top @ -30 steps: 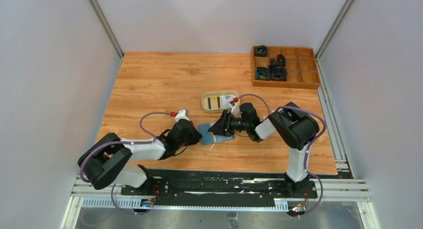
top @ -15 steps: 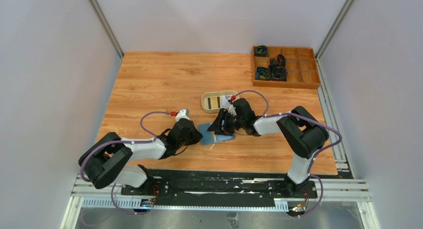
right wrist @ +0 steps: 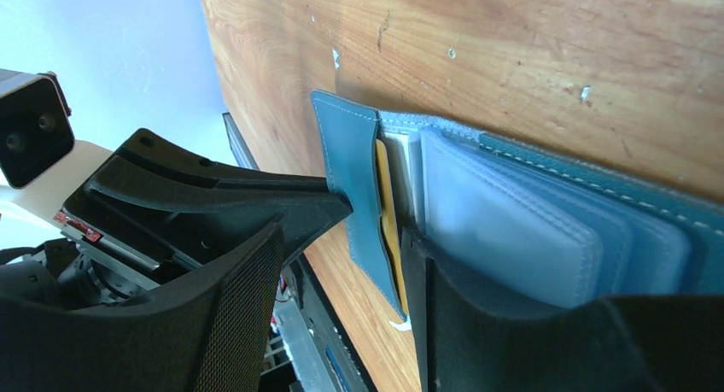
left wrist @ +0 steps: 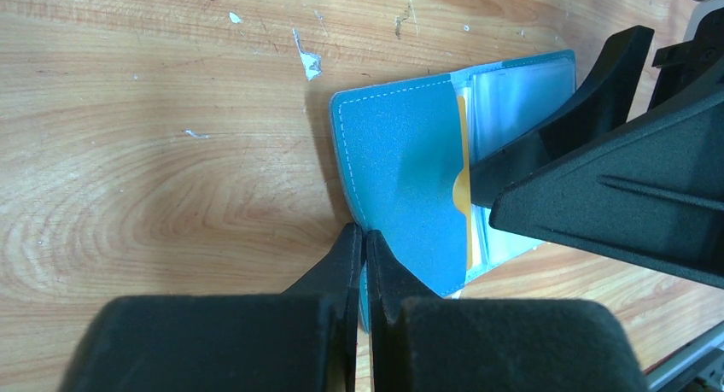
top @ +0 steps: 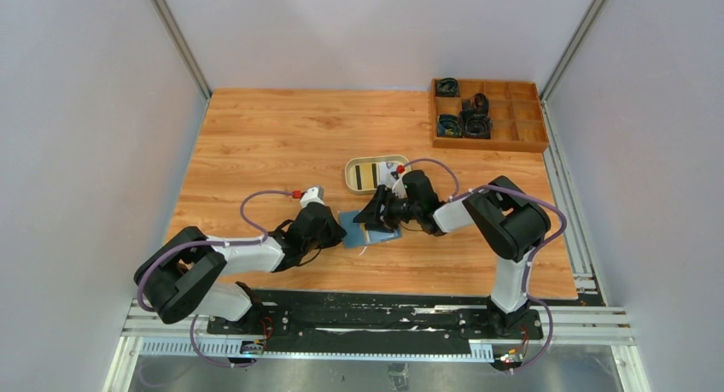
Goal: Take the credit cards out of the card holder
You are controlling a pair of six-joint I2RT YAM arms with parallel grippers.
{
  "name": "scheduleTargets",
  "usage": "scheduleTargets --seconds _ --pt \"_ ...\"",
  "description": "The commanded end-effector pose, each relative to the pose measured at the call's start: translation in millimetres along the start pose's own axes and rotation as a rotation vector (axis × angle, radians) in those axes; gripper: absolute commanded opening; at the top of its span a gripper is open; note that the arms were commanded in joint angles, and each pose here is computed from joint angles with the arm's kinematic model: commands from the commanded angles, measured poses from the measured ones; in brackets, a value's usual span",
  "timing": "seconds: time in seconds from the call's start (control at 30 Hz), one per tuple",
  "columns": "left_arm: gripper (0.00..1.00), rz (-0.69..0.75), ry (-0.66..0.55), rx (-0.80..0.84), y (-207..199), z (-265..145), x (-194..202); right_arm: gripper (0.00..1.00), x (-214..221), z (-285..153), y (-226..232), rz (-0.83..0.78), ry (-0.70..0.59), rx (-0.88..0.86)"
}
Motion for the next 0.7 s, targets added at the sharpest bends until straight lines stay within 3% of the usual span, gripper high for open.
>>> scheduleTargets --seconds 0.0,0.23,0.43,0.67 --pt "0.0 0.094 0.145 -0.209 42.4 -6.2 29.8 0.6 55.4 -9.0 -89.7 0.281 0.133 0.446" --pt "0.0 0.096 0.149 -0.213 43.2 -5.7 30.6 0.53 54.3 -12.2 -80.7 0.277 0.136 0.424" --pt "0.0 0.097 0.151 -0.216 43.9 -5.4 31.3 0.28 48.7 -15.1 -69.8 0.226 0.125 0.405" --pt "0.0 0.094 0.149 -0.213 43.3 -5.5 30.8 0.24 44.8 -19.3 -61.1 0.183 0.12 0.422"
Point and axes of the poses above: each gripper's point midway between its finger pads, its own z axis out along the fingers, its own y axis along the line the jaws close on, x = y × z, the point moved 9 cm from there along -z, back along the fingers
